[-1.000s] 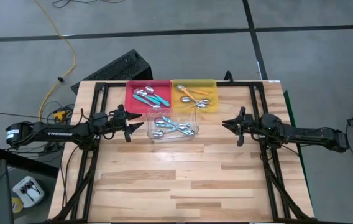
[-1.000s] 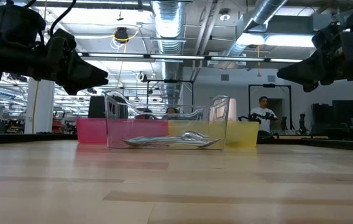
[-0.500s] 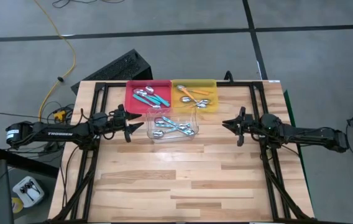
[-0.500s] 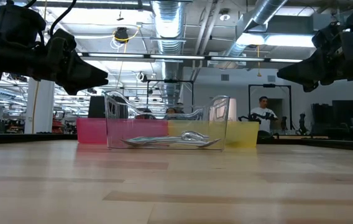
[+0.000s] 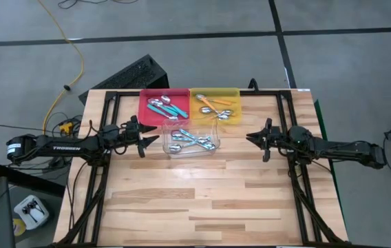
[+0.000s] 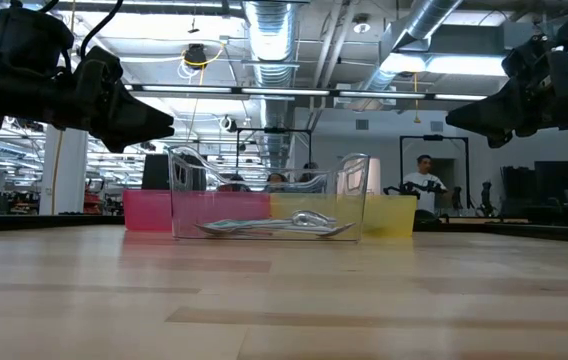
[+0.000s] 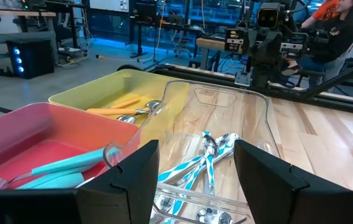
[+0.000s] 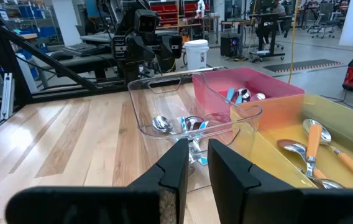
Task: Sort silverware by color (type)
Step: Return to Home Position
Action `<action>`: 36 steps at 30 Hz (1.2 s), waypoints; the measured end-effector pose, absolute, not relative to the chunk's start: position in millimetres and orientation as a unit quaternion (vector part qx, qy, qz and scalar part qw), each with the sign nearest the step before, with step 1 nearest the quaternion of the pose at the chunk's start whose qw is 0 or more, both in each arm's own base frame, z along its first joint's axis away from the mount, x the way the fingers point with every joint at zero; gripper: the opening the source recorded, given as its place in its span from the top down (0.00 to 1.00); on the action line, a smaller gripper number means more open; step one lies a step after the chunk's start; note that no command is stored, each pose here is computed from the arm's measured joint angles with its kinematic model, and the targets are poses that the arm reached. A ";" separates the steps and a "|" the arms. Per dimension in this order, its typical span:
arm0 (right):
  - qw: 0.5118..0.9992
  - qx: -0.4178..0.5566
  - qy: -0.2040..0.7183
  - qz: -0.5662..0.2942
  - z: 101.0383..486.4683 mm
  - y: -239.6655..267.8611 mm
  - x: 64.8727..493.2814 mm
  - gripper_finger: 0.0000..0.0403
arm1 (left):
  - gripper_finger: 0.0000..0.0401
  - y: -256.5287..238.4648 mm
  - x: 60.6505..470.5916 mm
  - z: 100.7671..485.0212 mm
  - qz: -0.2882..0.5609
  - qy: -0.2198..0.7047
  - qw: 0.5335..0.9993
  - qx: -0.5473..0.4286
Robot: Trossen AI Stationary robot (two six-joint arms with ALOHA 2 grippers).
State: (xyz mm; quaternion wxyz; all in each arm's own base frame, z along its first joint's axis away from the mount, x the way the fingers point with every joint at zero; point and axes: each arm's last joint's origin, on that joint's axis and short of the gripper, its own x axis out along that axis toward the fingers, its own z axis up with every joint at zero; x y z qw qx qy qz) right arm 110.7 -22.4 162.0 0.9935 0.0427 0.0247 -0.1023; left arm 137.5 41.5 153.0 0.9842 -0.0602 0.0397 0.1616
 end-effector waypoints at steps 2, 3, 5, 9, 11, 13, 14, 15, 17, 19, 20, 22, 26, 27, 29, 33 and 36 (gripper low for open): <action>0.994 0.043 0.025 -0.102 162.0 -22.4 110.7 0.78 | 0.52 41.5 137.5 153.0 0.162 0.040 0.984 -0.060; 0.994 0.043 0.025 -0.102 162.0 -22.4 110.7 0.78 | 0.52 41.5 137.5 152.9 0.162 0.040 0.984 -0.060; 0.994 0.043 0.025 -0.102 162.0 -22.4 110.7 0.78 | 0.52 41.5 137.5 152.9 0.162 0.040 0.984 -0.060; 0.994 0.043 0.025 -0.102 162.0 -22.4 110.7 0.78 | 0.52 41.5 137.5 152.9 0.162 0.040 0.984 -0.060; 0.994 0.043 0.025 -0.102 162.0 -22.4 110.7 0.78 | 0.52 41.5 137.5 152.8 0.162 0.040 0.984 -0.060; 0.994 0.043 0.025 -0.102 162.0 -22.4 110.7 0.78 | 0.52 41.5 137.4 152.8 0.162 0.040 0.984 -0.060; 0.994 0.043 0.025 -0.102 162.0 -22.4 110.7 0.78 | 0.52 41.5 137.4 152.9 0.162 0.040 0.984 -0.060; 0.994 0.043 0.025 -0.102 162.0 -22.4 110.7 0.78 | 0.52 41.5 137.4 152.8 0.162 0.040 0.984 -0.060; 0.994 0.043 0.025 -0.102 162.0 -22.4 110.7 0.78 | 0.52 41.5 137.4 152.8 0.162 0.040 0.984 -0.060; 0.994 0.043 0.025 -0.102 162.0 -22.4 110.7 0.78 | 0.52 41.5 137.4 152.7 0.162 0.040 0.984 -0.060; 0.994 0.043 0.025 -0.102 162.0 -22.4 110.7 0.78 | 0.52 41.4 137.4 152.7 0.162 0.040 0.984 -0.060; 0.994 0.043 0.025 -0.102 161.9 -22.4 110.7 0.78 | 0.52 41.5 137.4 152.7 0.162 0.040 0.984 -0.060; 0.994 0.043 0.025 -0.102 161.9 -22.4 110.7 0.78 | 0.52 41.4 137.4 152.7 0.162 0.040 0.984 -0.061; 0.993 0.043 0.025 -0.102 161.8 -22.4 110.7 0.78 | 0.52 41.5 137.4 152.7 0.162 0.040 0.984 -0.061; 0.993 0.043 0.027 -0.102 161.5 -22.4 110.7 0.78 | 0.52 41.5 137.4 152.7 0.162 0.040 0.984 -0.061; 0.993 0.047 0.028 -0.102 161.2 -22.4 110.6 0.78 | 0.52 41.4 137.4 152.7 0.161 0.040 0.984 -0.061; 0.993 0.051 0.027 -0.103 161.2 -22.4 110.6 0.78 | 0.52 41.4 137.4 152.7 0.161 0.040 0.984 -0.061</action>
